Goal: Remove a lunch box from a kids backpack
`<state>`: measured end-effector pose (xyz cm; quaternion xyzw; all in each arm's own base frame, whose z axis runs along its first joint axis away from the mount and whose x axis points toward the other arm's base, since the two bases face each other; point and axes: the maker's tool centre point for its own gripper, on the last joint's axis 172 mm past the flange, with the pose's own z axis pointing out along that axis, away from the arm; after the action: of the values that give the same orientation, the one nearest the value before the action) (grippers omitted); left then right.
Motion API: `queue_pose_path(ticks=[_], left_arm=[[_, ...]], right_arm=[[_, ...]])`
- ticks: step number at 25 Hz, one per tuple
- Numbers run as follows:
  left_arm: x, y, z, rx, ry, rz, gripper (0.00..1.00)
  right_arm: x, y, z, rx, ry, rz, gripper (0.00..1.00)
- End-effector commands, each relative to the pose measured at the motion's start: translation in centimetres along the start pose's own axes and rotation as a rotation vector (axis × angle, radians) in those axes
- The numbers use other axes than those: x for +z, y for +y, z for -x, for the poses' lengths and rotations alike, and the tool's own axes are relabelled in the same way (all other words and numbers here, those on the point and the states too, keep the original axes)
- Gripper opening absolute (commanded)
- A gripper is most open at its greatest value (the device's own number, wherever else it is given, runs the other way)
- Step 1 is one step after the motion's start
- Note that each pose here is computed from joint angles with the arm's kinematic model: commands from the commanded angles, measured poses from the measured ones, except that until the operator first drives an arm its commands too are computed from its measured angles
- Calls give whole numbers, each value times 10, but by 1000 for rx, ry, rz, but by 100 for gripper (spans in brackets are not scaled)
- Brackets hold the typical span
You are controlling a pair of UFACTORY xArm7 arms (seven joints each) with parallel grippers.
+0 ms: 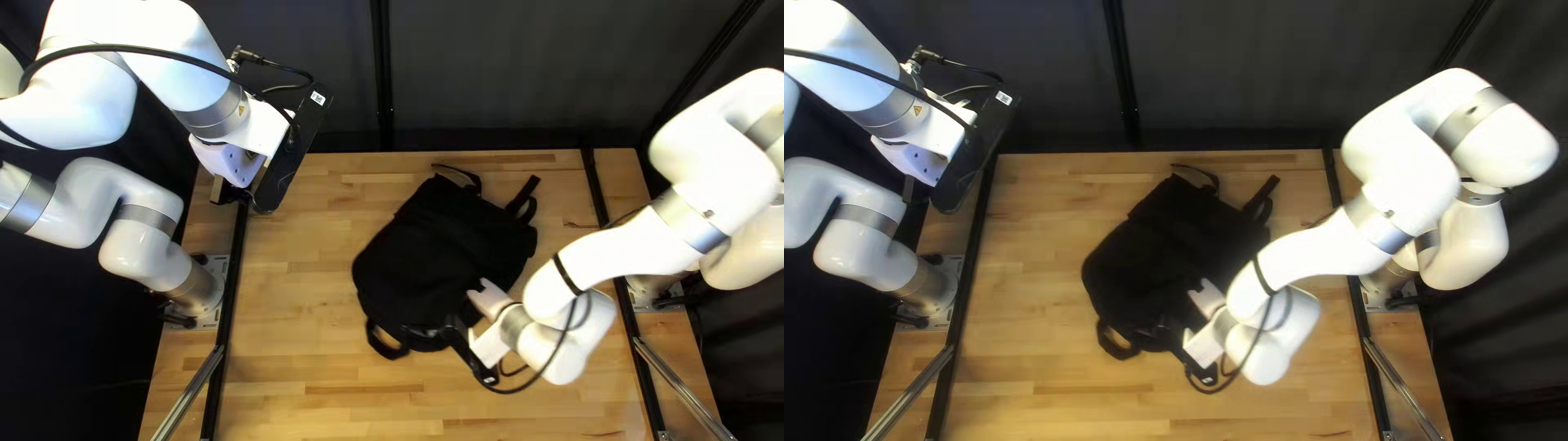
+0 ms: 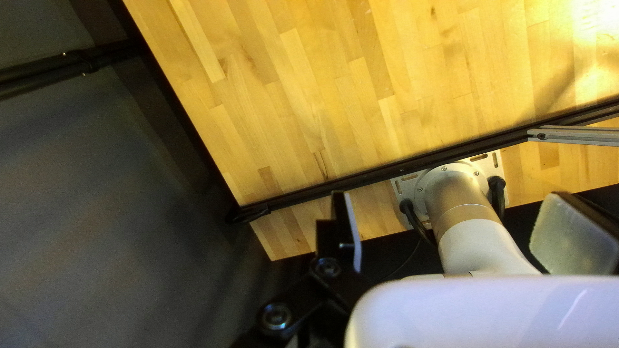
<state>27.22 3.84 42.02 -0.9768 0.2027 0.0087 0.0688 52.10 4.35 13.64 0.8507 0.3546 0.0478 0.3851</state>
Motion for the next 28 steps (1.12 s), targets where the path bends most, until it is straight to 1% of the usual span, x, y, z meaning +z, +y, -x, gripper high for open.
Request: queue_pose_path(ticks=[1,7,8,13,15,16,20,21,22,24,25,26,27,28], left_arm=[[0,0,0,0,0,0,100],[0,0,0,0,0,0,100],[7,6,-1,-21,15,11,100],[46,38,-10,-52,47,-59,100],[56,50,-17,-59,57,-86,100],[59,53,-19,-61,60,-96,100],[73,72,-32,-104,66,-183,100],[76,74,-33,-115,67,-193,100],[84,78,-35,-137,67,-207,100],[103,83,-39,-176,68,-212,100],[121,85,-41,-212,70,-208,100],[129,86,-42,-231,71,-205,100],[151,88,-40,-271,71,-193,100],[164,90,-39,-298,72,-183,100]], right_arm=[[10,26,-1,9,0,0,0],[9,38,6,32,8,-11,0],[10,39,6,35,11,-14,0],[10,43,10,47,16,-24,0],[11,44,11,51,18,-26,0],[11,45,11,53,19,-27,0],[14,47,10,60,22,-30,0],[15,47,9,60,23,-31,0],[15,47,9,61,23,-32,0],[16,47,9,61,23,-32,0],[15,47,9,61,23,-33,0],[15,48,10,61,24,-33,0],[15,48,10,61,23,-33,0],[15,48,10,61,24,-32,0]])
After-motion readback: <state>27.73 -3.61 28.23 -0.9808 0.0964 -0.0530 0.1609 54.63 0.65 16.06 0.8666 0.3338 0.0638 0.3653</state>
